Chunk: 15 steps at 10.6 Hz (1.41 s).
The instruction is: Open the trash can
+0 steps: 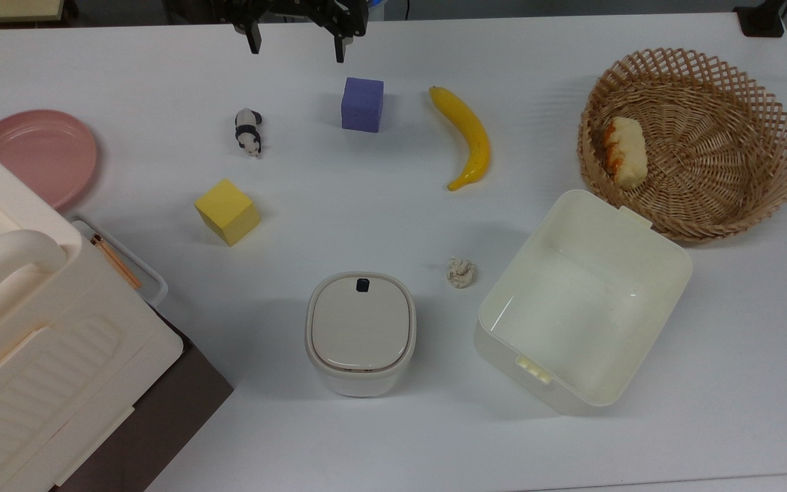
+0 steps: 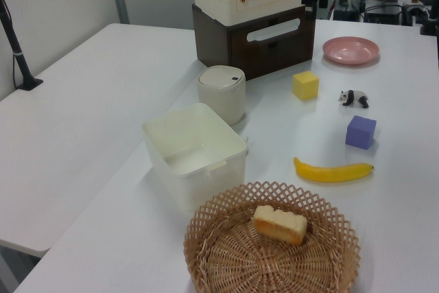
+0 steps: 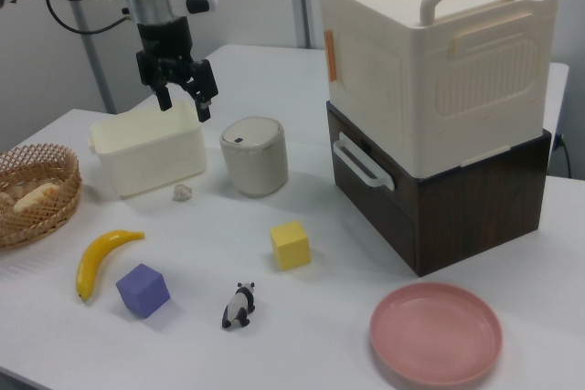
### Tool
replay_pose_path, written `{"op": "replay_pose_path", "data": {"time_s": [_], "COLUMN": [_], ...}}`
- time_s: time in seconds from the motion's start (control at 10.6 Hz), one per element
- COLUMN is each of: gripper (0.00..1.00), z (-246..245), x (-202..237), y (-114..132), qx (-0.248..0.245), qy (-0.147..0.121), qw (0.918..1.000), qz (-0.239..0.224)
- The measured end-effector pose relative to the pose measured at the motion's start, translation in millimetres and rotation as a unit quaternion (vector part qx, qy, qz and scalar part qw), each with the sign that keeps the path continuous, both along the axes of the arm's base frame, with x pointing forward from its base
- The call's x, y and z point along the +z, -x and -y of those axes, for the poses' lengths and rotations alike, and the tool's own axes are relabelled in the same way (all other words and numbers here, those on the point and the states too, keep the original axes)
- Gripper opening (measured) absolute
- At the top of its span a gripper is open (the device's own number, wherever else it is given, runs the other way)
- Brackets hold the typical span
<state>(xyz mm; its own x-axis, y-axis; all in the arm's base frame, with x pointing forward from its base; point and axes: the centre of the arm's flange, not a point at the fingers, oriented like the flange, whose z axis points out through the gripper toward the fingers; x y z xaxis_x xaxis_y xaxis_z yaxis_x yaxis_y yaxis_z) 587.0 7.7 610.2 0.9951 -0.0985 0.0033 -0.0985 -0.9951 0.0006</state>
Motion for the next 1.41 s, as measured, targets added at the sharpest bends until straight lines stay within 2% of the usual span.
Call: {"op": "replay_pose_path", "data": {"time_s": [1.22,1.41], "gripper": [1.0,0.94], "z": [-0.5,-1.0], "x": [-1.7,-1.7], "y": [0.0,0.0], "qx": [0.001,0.007], "qy": [0.0,0.0], "qw": [1.0,1.0], "qz": [-0.002,-0.002]}}
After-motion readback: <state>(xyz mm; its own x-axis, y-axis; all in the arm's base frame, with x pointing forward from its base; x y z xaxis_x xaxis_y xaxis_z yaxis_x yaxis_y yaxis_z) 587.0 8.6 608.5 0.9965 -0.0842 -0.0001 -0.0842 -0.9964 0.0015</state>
